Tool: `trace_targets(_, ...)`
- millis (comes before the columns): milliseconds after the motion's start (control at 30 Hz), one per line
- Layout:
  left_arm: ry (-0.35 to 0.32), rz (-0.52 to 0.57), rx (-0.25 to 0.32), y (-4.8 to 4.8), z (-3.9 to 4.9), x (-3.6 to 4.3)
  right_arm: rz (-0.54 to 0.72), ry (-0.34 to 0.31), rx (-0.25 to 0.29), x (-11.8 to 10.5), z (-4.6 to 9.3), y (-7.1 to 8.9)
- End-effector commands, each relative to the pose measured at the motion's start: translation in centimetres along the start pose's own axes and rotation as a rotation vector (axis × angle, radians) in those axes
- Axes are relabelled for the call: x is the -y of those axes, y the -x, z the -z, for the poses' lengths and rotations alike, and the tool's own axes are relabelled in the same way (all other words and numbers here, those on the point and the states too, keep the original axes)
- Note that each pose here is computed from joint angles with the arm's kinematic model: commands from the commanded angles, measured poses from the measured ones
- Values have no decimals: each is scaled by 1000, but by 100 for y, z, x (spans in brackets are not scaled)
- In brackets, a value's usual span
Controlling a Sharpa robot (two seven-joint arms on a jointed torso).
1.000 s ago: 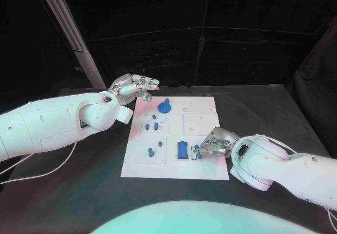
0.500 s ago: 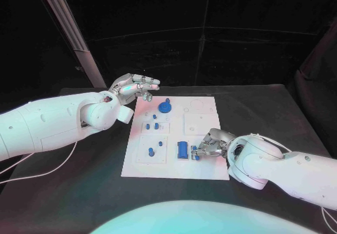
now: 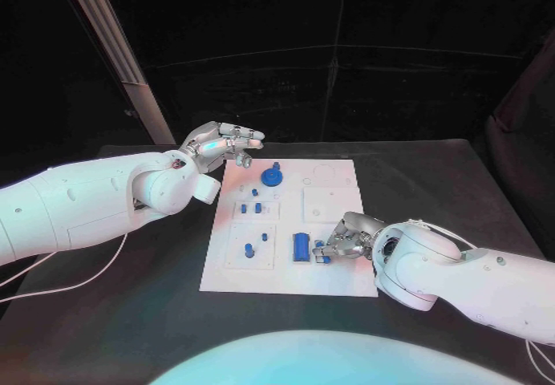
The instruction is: Assemble the parts on the task board
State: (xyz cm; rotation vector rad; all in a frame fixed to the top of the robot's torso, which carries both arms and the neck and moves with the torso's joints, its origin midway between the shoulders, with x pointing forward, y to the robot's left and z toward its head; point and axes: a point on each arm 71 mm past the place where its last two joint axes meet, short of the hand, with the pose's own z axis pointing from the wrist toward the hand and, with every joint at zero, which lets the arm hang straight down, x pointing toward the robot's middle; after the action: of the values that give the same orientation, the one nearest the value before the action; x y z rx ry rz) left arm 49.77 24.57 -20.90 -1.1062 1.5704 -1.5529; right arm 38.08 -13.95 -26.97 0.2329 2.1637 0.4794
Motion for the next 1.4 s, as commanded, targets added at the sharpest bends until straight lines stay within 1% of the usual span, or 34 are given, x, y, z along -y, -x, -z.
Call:
trace_targets(33,-4,7,-11,-13,-1,13,23,-2,10,-6,-5,11)
trace_targets(233,-4,7,-11,-14,0,13,24,-3,17,-2,-13,18)
trace_targets(433,-4,8,-11,-13,0,13,23,10,18,-29,-4,12)
trace_targets(833,-3,7,-11,-8,2,13,5,39,14,-77,61,-4)
trace_targets(1133,0,8,-13,-11,1,11,13,14,37,37,63,49)
trace_targets(1267,1,8,-13,-10,0,10,31,13,26,61,62,51)
trace_targets(1400,2,8,-13,-9,-2,8,54,37,-2,36,68,27)
